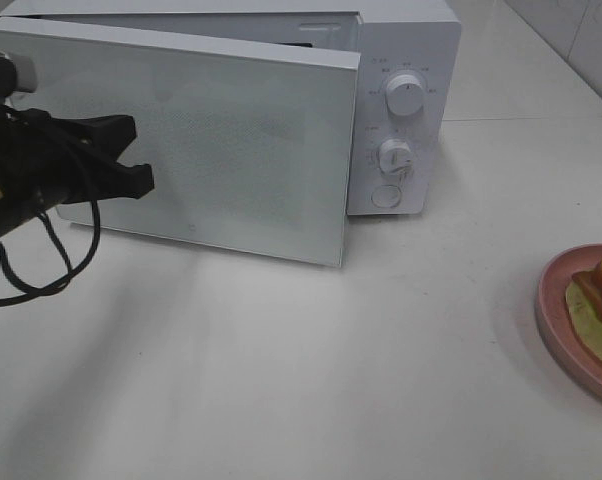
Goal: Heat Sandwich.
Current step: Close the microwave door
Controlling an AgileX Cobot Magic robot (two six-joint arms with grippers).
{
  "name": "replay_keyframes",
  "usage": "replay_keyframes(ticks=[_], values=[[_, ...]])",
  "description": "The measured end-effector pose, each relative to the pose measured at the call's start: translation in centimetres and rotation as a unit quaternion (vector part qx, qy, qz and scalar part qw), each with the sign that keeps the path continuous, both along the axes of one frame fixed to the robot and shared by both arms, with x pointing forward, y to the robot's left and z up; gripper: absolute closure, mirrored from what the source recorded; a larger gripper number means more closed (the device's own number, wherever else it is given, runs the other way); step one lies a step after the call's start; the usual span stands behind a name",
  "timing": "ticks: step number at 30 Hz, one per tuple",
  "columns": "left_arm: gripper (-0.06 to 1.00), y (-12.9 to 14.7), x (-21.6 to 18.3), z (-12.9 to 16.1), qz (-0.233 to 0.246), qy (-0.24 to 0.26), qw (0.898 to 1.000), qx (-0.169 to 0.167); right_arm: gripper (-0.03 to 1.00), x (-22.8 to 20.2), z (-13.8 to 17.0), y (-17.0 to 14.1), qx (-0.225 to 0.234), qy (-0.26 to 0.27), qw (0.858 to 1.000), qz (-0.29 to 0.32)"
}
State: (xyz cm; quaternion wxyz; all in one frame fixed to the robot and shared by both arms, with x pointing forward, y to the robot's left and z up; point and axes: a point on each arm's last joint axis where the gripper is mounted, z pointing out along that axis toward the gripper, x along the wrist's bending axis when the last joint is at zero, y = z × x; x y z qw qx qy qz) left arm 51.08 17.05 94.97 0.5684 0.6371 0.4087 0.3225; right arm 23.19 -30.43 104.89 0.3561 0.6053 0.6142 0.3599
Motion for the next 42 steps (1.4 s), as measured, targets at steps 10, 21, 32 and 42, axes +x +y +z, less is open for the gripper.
replay_keyframes(ticks=[10,21,32,42], values=[[0.94,-4.7,1.0,0.3,-0.008,-0.006,1.0,0.018,0.21,0.0,0.0,0.0,0.0,0.0,1.0,0.0],[0.94,-8.6,2.8,1.4,0.001,-0.013,1.0,0.017,0.21,0.0,0.0,0.0,0.0,0.0,1.0,0.0],[0.94,-11.3,4.8,1.4,0.001,0.011,1.0,0.006,0.21,0.0,0.0,0.0,0.0,0.0,1.0,0.0],[0.94,-13.6,6.6,1.1,0.005,0.018,1.0,0.021,0.21,0.0,0.0,0.0,0.0,0.0,1.0,0.0]])
